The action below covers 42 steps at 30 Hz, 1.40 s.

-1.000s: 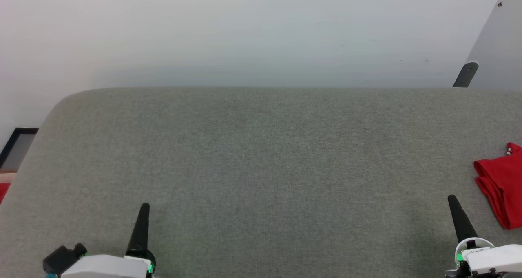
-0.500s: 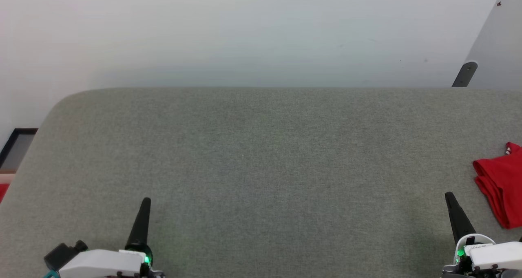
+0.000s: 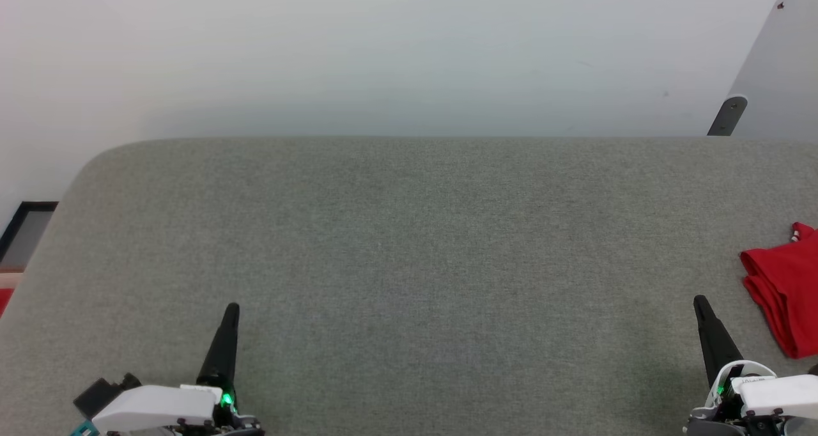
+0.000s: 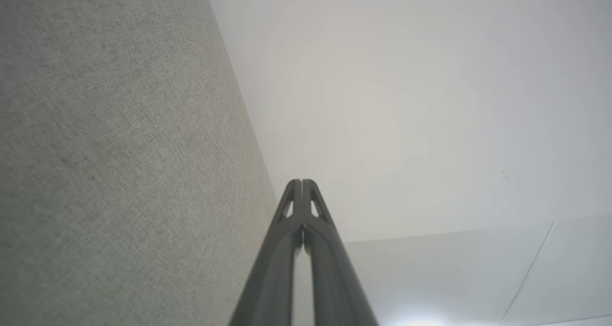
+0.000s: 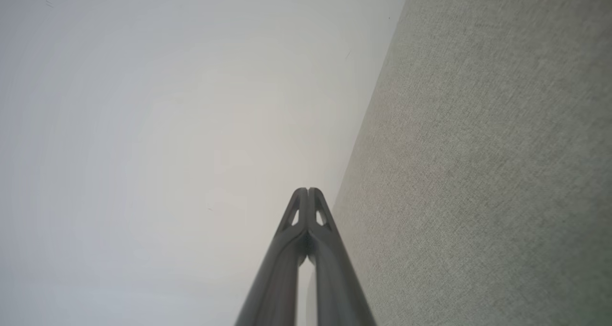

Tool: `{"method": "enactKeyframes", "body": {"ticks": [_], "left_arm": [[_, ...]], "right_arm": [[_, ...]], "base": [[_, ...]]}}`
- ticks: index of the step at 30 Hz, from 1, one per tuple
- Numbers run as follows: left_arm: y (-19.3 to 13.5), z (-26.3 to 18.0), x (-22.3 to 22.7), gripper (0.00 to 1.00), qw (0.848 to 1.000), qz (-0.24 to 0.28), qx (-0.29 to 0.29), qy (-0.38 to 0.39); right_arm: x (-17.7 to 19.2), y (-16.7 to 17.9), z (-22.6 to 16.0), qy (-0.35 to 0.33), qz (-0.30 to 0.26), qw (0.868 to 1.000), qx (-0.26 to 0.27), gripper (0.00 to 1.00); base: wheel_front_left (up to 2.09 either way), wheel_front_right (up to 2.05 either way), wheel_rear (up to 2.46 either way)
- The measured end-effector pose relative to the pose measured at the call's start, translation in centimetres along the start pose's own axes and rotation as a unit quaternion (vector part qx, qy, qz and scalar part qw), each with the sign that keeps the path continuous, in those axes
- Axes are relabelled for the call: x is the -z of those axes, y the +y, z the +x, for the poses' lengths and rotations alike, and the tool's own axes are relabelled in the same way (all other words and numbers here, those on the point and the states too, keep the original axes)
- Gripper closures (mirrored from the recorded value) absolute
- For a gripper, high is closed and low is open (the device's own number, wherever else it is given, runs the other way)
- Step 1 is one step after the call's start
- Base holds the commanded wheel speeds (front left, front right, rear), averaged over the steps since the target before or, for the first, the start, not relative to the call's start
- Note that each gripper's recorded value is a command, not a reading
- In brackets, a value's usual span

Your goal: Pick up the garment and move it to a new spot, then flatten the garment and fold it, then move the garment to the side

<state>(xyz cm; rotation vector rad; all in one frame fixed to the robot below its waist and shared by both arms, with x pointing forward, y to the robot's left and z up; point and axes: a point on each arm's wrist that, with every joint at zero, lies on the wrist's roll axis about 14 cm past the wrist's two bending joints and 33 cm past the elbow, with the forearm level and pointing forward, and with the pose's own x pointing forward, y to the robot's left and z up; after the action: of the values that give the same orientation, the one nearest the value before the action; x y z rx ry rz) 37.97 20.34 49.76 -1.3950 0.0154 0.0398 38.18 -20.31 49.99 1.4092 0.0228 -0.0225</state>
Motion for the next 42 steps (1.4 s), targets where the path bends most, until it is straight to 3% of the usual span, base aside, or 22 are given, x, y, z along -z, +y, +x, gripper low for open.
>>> {"method": "enactKeyframes", "body": {"ticks": [25, 42], "left_arm": [[-0.81, 0.8, 0.25, 1.0, 0.996, -0.088, 0.013, 0.009], [-0.78, 0.79, 0.2, 1.0, 0.996, -0.09, 0.013, 0.008]], "right_arm": [[0.19, 0.42, 0.53, 0.0, 0.081, 0.997, -0.009, 1.0], [0.18, 0.64, 0.66, 0.0, 0.081, 0.997, -0.012, 1.0]], "base": [[0.0, 0.0, 0.0], [0.0, 0.0, 0.0]]}}
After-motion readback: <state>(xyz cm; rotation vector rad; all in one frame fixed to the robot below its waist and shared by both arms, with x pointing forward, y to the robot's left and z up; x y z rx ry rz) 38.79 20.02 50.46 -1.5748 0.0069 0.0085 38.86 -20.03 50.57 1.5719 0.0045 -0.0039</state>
